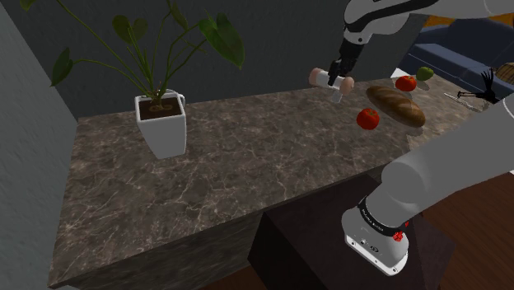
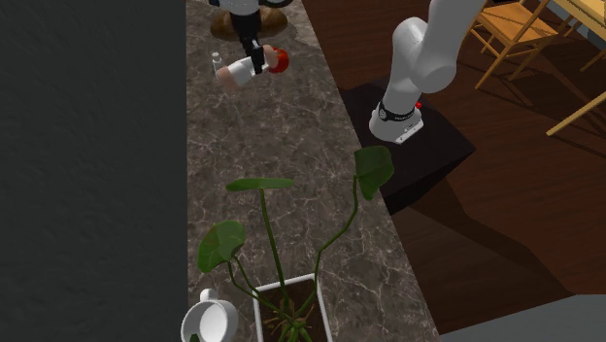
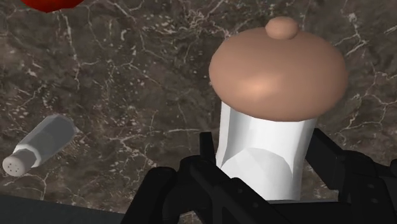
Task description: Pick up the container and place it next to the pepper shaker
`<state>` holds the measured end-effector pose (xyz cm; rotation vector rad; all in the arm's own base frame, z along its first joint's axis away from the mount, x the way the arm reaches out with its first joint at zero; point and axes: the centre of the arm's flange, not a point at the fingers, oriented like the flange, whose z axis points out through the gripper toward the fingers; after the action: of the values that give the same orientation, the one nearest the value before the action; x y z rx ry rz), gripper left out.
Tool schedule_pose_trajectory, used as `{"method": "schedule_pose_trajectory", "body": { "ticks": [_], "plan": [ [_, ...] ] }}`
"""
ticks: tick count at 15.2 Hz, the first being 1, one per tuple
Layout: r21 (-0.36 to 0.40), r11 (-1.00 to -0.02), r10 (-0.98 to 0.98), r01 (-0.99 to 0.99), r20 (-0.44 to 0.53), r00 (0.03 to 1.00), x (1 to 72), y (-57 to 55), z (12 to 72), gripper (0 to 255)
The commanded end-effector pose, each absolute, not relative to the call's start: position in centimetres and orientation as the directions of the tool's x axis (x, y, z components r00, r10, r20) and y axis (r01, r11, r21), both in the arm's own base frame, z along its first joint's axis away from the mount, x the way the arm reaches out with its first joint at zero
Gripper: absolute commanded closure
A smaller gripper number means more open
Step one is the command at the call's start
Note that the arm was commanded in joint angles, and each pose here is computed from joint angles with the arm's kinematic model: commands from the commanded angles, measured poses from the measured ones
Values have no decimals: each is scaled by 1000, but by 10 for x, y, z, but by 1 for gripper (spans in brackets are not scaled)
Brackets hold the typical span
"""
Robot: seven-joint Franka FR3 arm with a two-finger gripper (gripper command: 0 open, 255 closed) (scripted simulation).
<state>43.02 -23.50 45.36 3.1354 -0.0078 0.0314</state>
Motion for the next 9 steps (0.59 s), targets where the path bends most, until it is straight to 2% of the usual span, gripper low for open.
{"method": "schedule_pose_trajectory", "body": {
  "ticks": [1,9],
  "plan": [
    [6,-1000,-5,-5,20,1000,453,-243,455,255],
    [6,-1000,-5,-5,20,1000,553,-276,456,255]
  ]
}}
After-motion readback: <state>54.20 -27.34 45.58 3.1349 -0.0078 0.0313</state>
